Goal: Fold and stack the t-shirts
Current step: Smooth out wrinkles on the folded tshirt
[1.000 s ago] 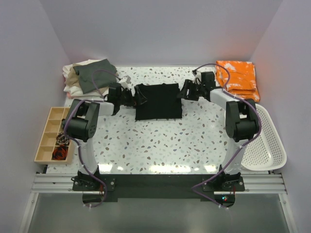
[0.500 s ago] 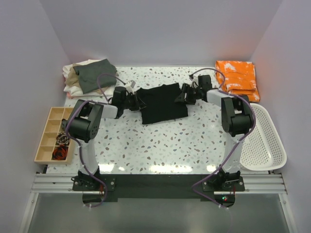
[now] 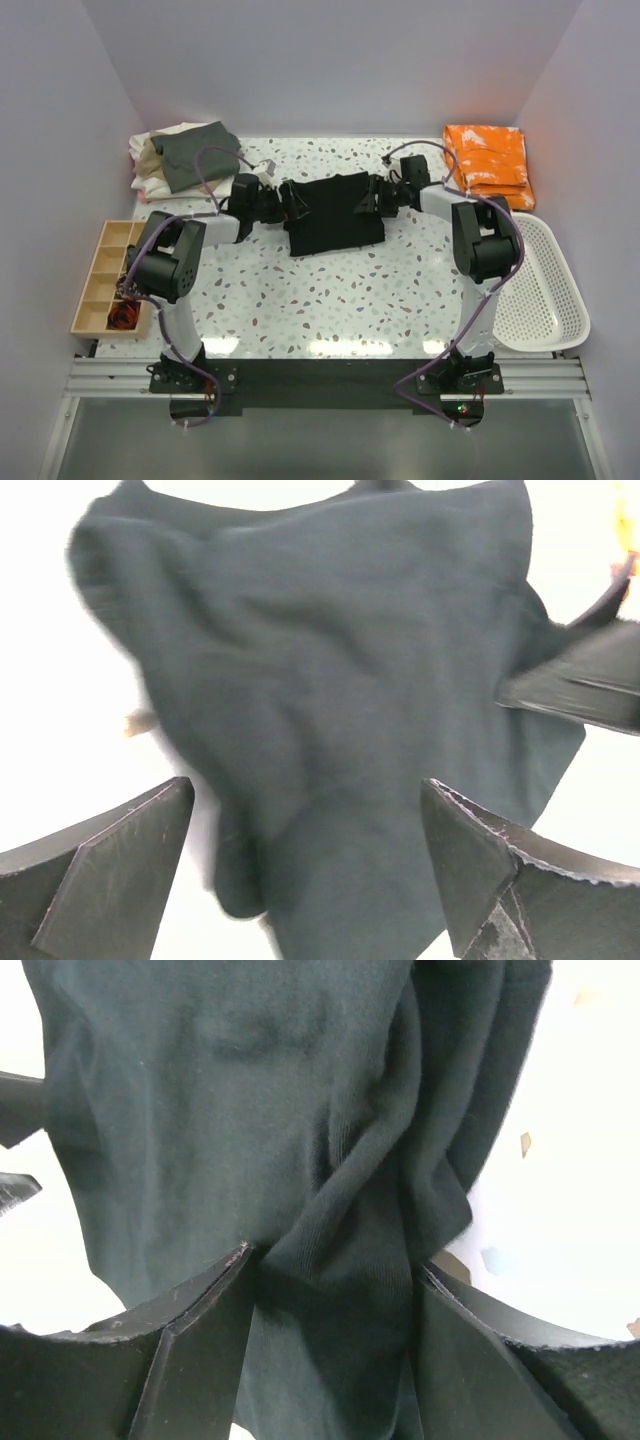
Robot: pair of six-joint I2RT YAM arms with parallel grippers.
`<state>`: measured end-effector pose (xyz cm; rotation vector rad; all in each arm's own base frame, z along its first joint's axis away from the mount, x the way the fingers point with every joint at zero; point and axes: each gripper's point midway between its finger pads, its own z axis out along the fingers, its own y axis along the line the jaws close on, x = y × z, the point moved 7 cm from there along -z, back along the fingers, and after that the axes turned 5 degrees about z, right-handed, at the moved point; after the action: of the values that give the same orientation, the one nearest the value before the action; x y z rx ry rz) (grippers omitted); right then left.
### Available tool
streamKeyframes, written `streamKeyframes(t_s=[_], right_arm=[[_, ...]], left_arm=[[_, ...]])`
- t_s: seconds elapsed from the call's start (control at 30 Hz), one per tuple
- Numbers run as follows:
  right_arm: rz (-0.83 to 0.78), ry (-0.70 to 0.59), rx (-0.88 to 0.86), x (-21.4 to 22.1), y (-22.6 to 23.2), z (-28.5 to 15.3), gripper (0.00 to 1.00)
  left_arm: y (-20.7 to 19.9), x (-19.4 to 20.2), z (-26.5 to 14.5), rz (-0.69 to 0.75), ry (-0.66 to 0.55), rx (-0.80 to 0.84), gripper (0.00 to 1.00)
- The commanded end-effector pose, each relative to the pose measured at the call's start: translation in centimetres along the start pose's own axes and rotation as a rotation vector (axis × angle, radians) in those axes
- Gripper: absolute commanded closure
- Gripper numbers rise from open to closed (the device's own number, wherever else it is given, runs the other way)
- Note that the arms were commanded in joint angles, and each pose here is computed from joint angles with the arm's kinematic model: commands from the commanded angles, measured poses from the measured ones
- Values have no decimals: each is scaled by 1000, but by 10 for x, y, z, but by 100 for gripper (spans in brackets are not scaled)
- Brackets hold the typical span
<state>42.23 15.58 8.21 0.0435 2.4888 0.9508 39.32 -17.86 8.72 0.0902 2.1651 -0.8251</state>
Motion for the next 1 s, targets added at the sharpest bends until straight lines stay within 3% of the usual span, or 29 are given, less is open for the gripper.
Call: streamKeyframes(t_s=[0.0,0.13,0.33,0.57,0.97], right_arm=[[-60,-73,80,-11,12,-25,39],[-75,-139,158,-20,11,-36,39],[-89,-141,155,-28,12,-38,38],[-73,-113,132,-22,7,-28,38],[-66,-84,129,-14,0,-20,39]], left_arm=[[13,-18,-30,80,-10,-262,0],[14,-1,-44,67,38,-301,0],[-16,23,-48,33,59,-159,0],[-41,22,-33,27,11,-37,0],[-31,8,-34,71,-21,-181,0]])
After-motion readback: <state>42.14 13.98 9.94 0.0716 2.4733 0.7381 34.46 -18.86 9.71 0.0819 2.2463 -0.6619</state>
